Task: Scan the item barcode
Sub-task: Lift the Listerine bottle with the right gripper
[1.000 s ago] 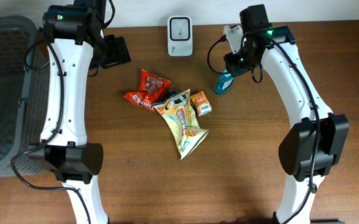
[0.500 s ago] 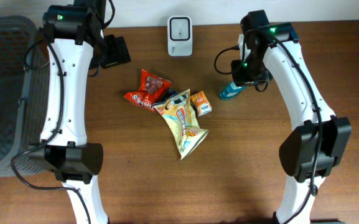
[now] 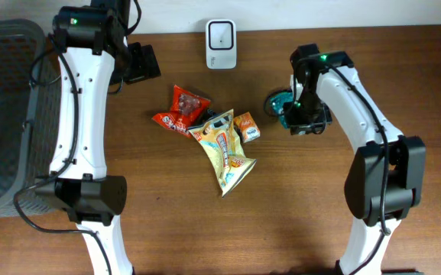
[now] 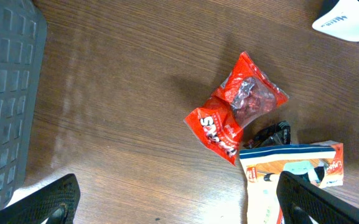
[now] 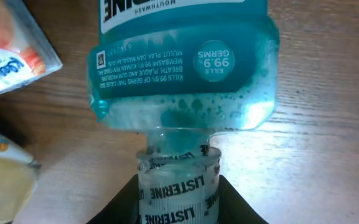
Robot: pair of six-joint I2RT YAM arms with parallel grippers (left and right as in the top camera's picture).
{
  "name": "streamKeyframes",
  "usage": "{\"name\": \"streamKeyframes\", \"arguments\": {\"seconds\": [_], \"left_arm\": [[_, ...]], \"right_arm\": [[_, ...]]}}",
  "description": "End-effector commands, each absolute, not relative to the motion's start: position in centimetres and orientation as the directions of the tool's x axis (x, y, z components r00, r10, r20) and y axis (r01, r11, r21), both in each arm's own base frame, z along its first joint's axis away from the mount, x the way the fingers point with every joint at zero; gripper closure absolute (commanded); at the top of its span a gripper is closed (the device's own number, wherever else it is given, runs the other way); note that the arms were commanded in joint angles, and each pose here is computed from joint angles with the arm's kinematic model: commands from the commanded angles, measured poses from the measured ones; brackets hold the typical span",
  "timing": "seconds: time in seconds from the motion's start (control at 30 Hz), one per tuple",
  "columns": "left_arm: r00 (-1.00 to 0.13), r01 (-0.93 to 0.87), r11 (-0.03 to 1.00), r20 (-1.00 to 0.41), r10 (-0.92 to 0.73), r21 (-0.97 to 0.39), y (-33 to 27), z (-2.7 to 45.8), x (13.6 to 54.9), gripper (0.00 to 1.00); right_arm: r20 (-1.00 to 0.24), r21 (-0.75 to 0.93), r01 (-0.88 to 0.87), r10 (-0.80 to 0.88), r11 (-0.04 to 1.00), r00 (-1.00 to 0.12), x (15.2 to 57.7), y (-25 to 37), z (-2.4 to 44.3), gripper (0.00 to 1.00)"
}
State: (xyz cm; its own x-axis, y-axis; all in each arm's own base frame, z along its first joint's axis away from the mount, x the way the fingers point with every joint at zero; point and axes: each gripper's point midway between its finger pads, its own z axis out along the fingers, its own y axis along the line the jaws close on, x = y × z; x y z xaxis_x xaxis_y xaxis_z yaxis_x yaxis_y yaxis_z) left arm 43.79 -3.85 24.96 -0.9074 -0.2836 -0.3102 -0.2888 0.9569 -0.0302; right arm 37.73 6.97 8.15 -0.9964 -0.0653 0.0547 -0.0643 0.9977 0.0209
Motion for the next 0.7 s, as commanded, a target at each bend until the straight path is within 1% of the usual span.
{"name": "streamKeyframes", "arguments": {"seconds": [0.0, 0.1, 0.23, 0.33, 0.5, 0.57, 0.67], "left_arm": [[-0.902, -0.291, 0.956, -0.319, -0.29, -0.045, -4.1, 25.6, 43.5, 0.01], [-0.903, -0.291, 0.956, -0.319, -0.289, -0.045, -4.1, 25.6, 43.5, 0.01], [-0.903, -0.291, 0.956, -0.319, -0.289, -0.045, -4.1, 25.6, 43.5, 0.01], [-0.903, -0.291, 0.956, -0.319, -0.289, -0.045, -4.1, 25.6, 43.5, 0.01], [-0.903, -0.291, 0.956, -0.319, -0.289, -0.045, -4.1, 25.6, 43.5, 0.01], [-0.903, -0.29, 0.956, -0.318, -0.289, -0.045, -4.1, 25.6, 43.5, 0.01], [-0.903, -0.29, 0.956, -0.318, -0.289, -0.045, -4.1, 25.6, 43.5, 0.01]], "right_arm": [[0.047, 0.009, -0.056, -0.057, 0.998, -0.997, 38.0, 6.8, 7.6, 0.7], [0.058, 0.008, -0.056, -0.057, 0.998, -0.997, 37.6, 6.7, 6.7, 0.71], [0.069, 0.006, -0.056, -0.056, 0.998, -0.996, 36.9, 6.6, 4.4, 0.7], [0.059, 0.007, -0.056, -0.056, 0.998, -0.997, 36.8, 6.6, 3.1, 0.7], [0.047, 0.003, -0.06, -0.06, 0.998, -0.997, 36.9, 6.5, 2.5, 0.69], [0.048, 0.004, -0.06, -0.06, 0.998, -0.997, 36.9, 6.5, 2.5, 0.58], [0.05, 0.0, -0.068, -0.068, 0.998, -0.996, 36.9, 6.4, 2.5, 0.48]]}}
